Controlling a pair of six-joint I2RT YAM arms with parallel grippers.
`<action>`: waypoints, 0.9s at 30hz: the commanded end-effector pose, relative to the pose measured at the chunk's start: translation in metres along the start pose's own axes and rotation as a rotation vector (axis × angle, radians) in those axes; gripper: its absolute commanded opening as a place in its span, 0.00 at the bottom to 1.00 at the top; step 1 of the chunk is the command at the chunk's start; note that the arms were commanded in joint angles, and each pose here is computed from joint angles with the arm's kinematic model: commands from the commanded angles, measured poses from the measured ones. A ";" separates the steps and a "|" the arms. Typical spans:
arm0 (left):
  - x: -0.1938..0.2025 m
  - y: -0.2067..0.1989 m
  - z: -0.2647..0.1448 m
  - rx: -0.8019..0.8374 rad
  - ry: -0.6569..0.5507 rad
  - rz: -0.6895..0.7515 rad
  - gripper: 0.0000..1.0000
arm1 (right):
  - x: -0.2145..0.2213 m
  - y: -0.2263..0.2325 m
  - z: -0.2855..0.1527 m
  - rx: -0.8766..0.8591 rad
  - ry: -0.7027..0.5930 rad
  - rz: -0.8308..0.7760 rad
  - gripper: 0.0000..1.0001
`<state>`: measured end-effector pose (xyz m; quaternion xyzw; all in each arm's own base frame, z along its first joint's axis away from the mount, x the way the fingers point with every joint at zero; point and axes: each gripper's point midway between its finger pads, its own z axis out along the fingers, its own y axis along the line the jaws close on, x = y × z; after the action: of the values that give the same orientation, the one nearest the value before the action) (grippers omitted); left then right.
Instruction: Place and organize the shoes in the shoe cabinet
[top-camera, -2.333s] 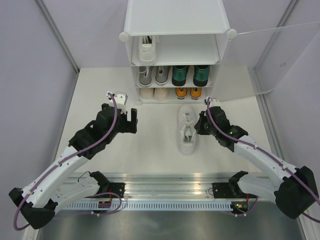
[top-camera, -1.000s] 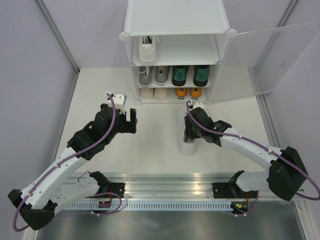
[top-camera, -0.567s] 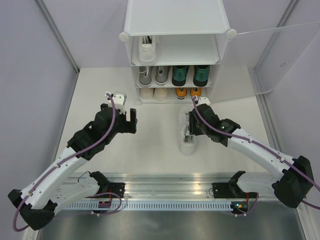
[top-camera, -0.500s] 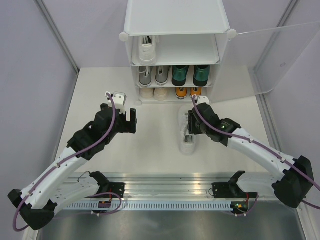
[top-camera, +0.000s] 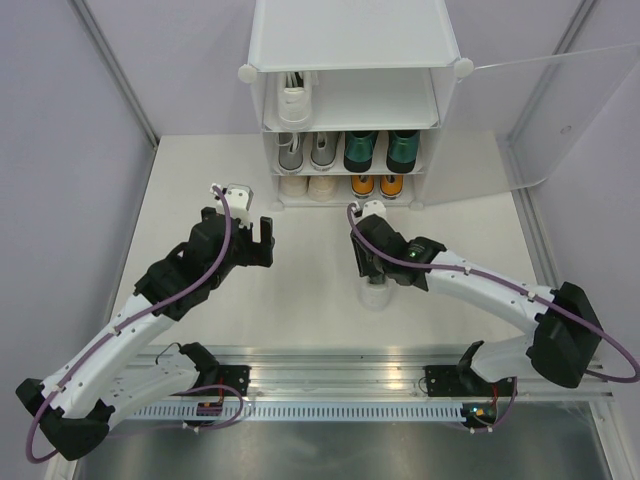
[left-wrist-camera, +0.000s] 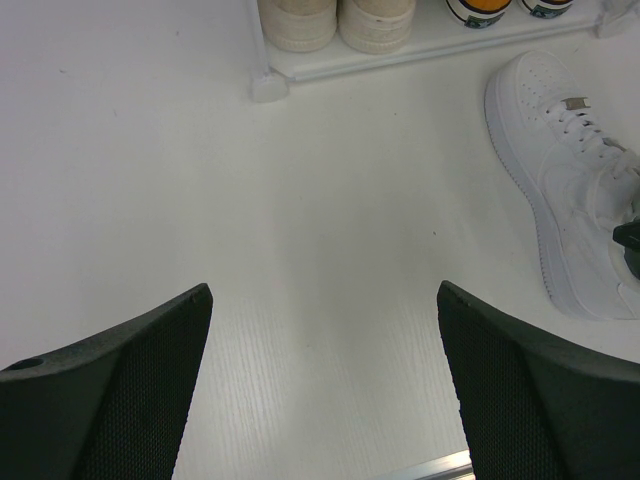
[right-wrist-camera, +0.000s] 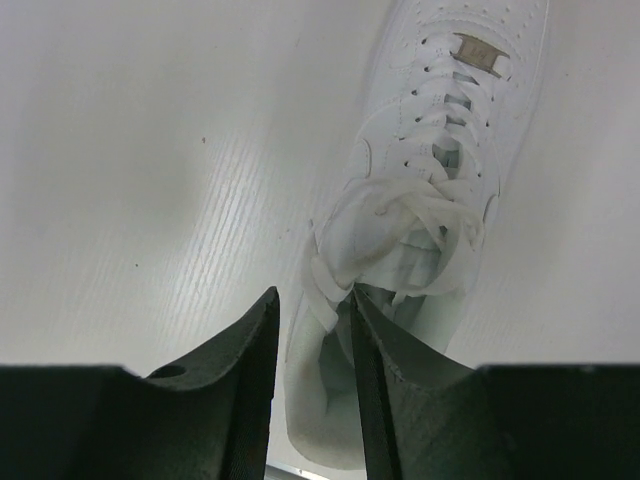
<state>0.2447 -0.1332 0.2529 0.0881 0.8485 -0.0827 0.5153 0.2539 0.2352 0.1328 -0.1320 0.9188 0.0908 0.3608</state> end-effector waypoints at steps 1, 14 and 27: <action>-0.010 -0.003 -0.001 0.017 -0.037 0.011 0.95 | -0.018 0.003 0.004 0.024 -0.051 -0.015 0.39; -0.009 -0.003 0.000 0.016 -0.033 0.013 0.95 | 0.003 -0.004 0.016 0.122 -0.016 -0.057 0.19; -0.009 -0.003 0.000 0.017 -0.031 0.011 0.95 | 0.005 -0.019 -0.005 0.143 -0.057 -0.011 0.01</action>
<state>0.2447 -0.1332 0.2531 0.0882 0.8484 -0.0827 0.5154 0.2544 0.2247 0.1294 -0.1240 0.9134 0.0369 0.3858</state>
